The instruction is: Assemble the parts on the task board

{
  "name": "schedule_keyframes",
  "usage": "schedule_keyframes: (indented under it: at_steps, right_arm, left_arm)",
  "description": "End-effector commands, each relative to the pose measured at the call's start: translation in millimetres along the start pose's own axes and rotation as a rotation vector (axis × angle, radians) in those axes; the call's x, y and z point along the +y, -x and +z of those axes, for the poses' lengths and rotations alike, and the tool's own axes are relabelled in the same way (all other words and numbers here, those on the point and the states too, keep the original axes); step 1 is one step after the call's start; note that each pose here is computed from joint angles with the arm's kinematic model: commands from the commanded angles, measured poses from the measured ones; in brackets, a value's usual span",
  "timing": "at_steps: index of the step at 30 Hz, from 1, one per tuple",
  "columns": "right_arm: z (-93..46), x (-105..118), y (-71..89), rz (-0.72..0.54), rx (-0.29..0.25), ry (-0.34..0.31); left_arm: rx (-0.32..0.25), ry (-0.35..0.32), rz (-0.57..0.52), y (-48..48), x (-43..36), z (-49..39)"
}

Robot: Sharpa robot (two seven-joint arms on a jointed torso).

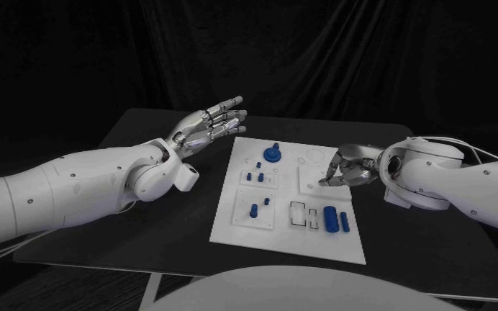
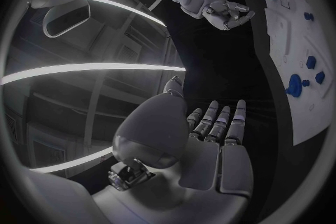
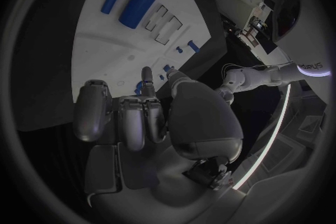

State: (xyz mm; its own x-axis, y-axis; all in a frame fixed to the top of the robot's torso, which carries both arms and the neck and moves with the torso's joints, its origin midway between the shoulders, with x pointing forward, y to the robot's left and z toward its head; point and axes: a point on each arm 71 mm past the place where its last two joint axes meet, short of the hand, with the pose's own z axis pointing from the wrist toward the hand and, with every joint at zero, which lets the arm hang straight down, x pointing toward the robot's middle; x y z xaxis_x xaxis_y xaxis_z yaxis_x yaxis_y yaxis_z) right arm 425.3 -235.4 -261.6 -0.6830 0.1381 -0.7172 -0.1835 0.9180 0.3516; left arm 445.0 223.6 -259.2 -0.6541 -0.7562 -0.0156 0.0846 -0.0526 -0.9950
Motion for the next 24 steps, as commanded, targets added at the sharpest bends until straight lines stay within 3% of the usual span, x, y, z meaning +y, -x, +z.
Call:
schedule_keyframes:
  at_steps: [1, 12, 24]
  right_arm:
    - [0.2, -8.4, -6.3, -0.023, 0.104, -0.138]
    - [10.1, -11.5, -10.5, -0.13, 0.2, -0.306]
    - [27.0, -7.4, -10.8, -0.163, 0.215, -0.35]
  left_arm:
    - [0.014, -0.108, 0.062, -2.2, -9.6, 2.9]
    - [0.057, -0.097, 0.052, -8.1, -6.5, 13.8]
    - [0.078, -0.09, 0.038, -12.2, -3.4, 17.2]
